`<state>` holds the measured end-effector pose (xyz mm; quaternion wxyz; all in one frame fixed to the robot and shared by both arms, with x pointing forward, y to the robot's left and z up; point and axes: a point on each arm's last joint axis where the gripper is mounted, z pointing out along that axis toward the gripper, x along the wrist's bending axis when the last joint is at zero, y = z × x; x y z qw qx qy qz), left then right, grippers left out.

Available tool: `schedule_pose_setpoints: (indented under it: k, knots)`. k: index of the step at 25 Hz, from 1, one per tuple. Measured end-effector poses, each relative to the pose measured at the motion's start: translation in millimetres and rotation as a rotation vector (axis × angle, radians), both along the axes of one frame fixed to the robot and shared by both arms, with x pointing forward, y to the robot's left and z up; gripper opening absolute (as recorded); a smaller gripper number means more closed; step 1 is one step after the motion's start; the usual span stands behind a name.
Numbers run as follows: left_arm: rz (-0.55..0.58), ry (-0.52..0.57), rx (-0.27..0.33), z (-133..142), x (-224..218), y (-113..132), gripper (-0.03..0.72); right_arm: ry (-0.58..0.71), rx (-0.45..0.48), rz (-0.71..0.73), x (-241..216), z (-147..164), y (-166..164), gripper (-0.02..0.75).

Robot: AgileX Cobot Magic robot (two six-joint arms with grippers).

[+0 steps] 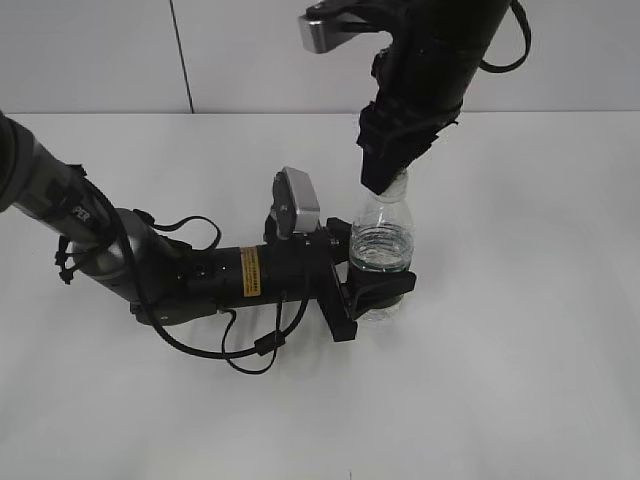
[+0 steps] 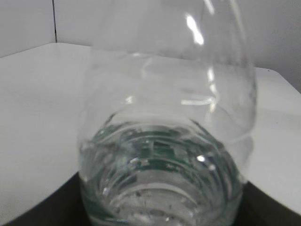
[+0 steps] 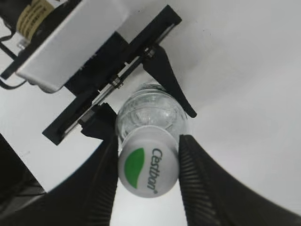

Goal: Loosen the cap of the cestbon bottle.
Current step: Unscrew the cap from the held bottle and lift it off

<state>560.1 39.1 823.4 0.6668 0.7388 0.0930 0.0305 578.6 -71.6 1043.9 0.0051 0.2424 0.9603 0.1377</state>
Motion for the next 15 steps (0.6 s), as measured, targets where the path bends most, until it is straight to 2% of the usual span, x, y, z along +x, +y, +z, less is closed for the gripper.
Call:
schedule_pose_setpoints:
  k: [10,15]
  knots:
    - [-0.011,-0.005,0.006,-0.4,-0.6,0.4,0.405,-0.137,-0.034,0.531,-0.8,0.1,0.5,0.302]
    - [-0.013,-0.005,0.006,-0.5,-0.8,0.4,0.405,-0.194,-0.050,0.746,-1.1,0.1,0.4,0.302]
